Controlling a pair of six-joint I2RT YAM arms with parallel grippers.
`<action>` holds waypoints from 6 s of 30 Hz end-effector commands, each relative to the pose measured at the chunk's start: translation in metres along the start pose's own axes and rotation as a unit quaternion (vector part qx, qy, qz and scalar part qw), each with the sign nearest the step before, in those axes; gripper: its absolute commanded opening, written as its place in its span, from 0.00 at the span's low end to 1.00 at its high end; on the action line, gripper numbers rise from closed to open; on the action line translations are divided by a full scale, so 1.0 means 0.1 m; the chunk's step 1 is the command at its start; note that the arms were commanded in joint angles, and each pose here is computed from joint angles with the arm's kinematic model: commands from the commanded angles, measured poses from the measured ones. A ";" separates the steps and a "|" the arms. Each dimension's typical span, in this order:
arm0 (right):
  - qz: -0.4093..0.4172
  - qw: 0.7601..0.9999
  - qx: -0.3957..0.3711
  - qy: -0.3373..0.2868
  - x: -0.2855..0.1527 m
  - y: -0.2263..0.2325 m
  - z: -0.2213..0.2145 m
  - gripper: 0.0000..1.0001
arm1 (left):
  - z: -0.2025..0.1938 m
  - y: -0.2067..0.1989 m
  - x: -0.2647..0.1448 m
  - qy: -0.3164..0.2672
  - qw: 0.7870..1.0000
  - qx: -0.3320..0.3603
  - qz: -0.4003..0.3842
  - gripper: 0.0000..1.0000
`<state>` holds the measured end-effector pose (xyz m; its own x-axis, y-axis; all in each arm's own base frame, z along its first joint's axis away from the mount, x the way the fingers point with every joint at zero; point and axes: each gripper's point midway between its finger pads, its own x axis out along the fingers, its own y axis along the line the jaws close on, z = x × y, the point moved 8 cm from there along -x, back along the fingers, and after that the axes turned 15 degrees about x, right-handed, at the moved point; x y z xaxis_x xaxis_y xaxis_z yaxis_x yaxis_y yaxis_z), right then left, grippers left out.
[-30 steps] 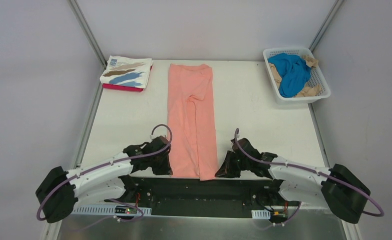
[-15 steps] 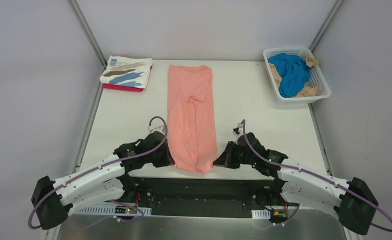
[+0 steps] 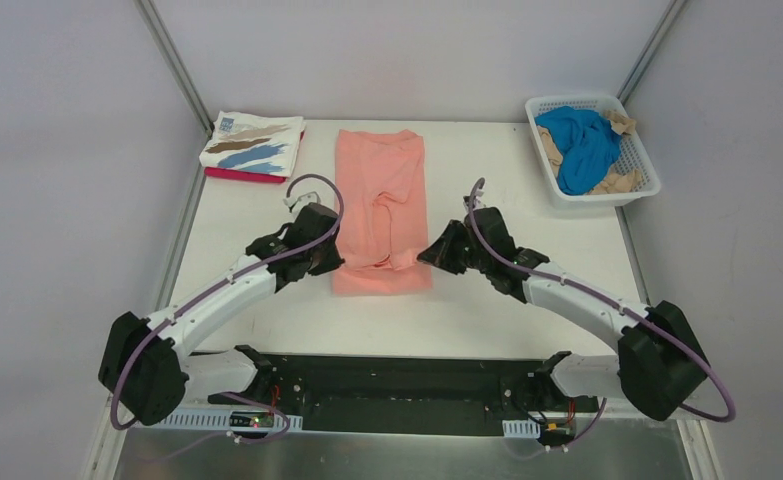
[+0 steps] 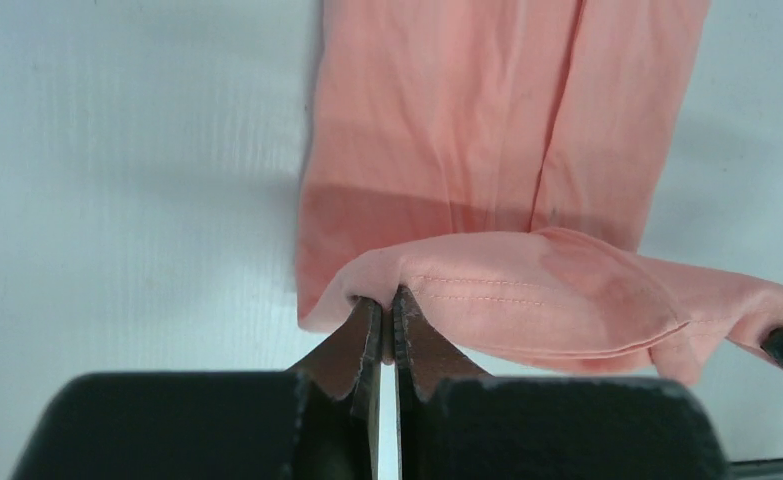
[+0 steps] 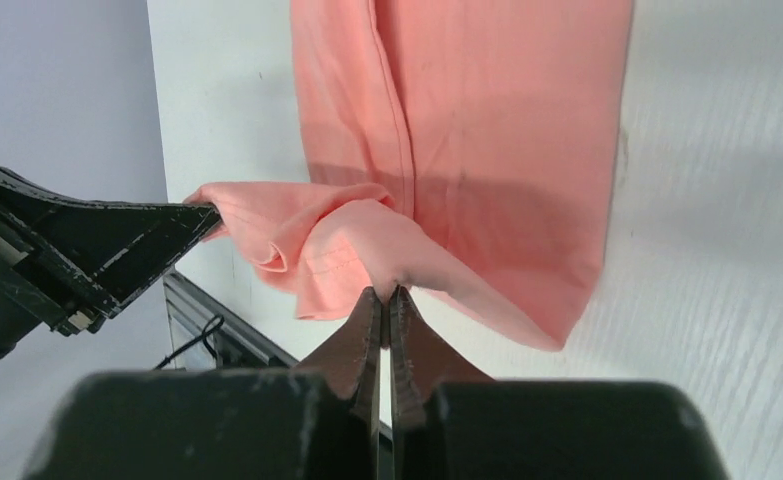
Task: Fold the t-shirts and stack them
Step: Fold the folded rectangular tshirt in 1/3 of the way, then grab one side of the 2/3 rectangular tshirt with both arms, then fold the long partially folded tshirt into a neat square
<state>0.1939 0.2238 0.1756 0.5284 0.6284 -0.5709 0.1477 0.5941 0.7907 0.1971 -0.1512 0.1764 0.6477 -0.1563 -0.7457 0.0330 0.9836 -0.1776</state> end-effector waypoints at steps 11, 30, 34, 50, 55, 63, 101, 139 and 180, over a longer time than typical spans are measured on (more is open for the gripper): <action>0.030 0.999 0.001 -0.038 0.46 0.35 0.68 0.00 | 0.78 0.05 0.42 -0.028 0.999 0.001 0.021 0.00; 0.023 0.998 0.044 -0.033 0.94 0.24 1.20 0.00 | 1.16 0.17 1.07 0.024 1.000 0.001 0.014 0.00; 0.021 0.998 0.052 -0.025 1.04 0.20 1.26 0.00 | 1.17 0.19 1.19 0.033 0.999 0.003 0.017 0.00; 0.004 0.995 0.095 -0.015 1.27 0.02 1.38 0.31 | 1.12 0.25 1.33 0.068 0.998 -0.013 -0.007 0.32; 0.015 0.996 0.082 -0.015 1.09 0.14 1.36 0.72 | 1.17 0.23 1.11 0.047 0.999 -0.011 -0.021 0.84; 0.006 1.000 0.028 0.009 0.75 0.18 0.98 1.00 | 0.99 0.34 0.64 0.012 1.000 -0.027 -0.008 0.99; -0.149 0.970 0.192 0.031 0.74 -0.77 0.14 0.25 | -0.28 0.52 0.95 0.182 0.974 -0.137 -0.006 0.31; 0.028 0.964 0.053 0.260 -0.97 0.01 -0.34 0.00 | -0.14 0.37 -0.91 -0.092 0.967 -0.074 -0.225 0.00; 0.042 0.987 0.145 0.049 0.01 0.24 1.40 0.00 | 1.66 0.25 0.67 -0.064 0.995 -0.052 -0.059 0.00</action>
<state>0.2917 0.1716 0.2172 0.4319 0.7154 -0.5492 0.3615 0.4206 0.8321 0.3395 -0.1337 0.2216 0.6948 -0.2915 -0.6575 0.0472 0.9307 -0.3627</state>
